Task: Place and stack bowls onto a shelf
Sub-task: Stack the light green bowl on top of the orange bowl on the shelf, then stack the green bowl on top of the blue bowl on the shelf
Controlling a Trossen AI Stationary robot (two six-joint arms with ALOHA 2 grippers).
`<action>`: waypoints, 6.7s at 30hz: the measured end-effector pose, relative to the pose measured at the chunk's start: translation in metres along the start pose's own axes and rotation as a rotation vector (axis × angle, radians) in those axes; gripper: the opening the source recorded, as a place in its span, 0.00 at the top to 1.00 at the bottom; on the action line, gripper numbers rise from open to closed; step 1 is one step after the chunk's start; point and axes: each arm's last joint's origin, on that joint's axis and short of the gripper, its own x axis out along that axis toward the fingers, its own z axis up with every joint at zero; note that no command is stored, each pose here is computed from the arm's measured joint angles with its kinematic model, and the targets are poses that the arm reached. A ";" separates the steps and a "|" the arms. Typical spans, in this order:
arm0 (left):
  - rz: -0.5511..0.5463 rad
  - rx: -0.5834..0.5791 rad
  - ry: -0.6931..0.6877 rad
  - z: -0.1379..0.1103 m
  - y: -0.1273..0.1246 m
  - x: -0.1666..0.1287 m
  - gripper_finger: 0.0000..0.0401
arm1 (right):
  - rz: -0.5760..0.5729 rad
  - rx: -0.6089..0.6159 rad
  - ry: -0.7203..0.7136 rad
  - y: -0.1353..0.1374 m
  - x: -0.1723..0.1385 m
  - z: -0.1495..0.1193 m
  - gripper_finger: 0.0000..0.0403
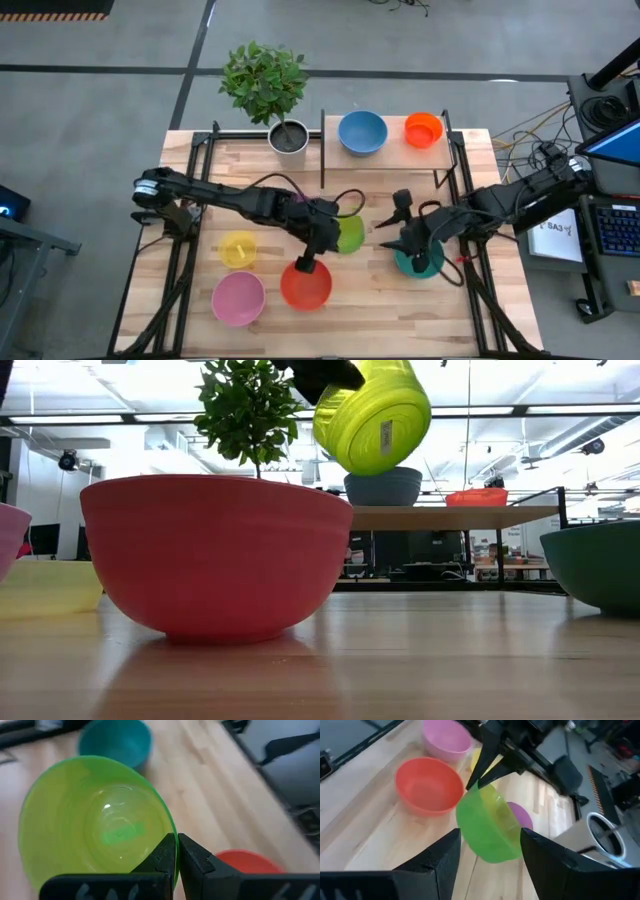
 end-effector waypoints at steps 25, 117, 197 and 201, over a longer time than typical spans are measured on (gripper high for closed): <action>-0.155 0.094 -0.008 0.008 -0.015 0.022 1.00 | 0.408 0.067 0.081 -0.016 0.073 0.003 0.54; 0.427 -0.146 -0.127 -0.044 -0.013 -0.114 0.45 | -0.444 0.806 0.633 -0.202 -0.058 -0.157 0.92; 0.361 -0.311 0.305 -0.084 -0.002 -0.005 0.45 | 0.085 1.306 0.821 -0.006 0.035 -0.081 0.87; 0.357 -0.288 0.309 -0.084 -0.002 -0.005 0.45 | 0.070 1.299 0.875 0.002 0.050 -0.070 0.86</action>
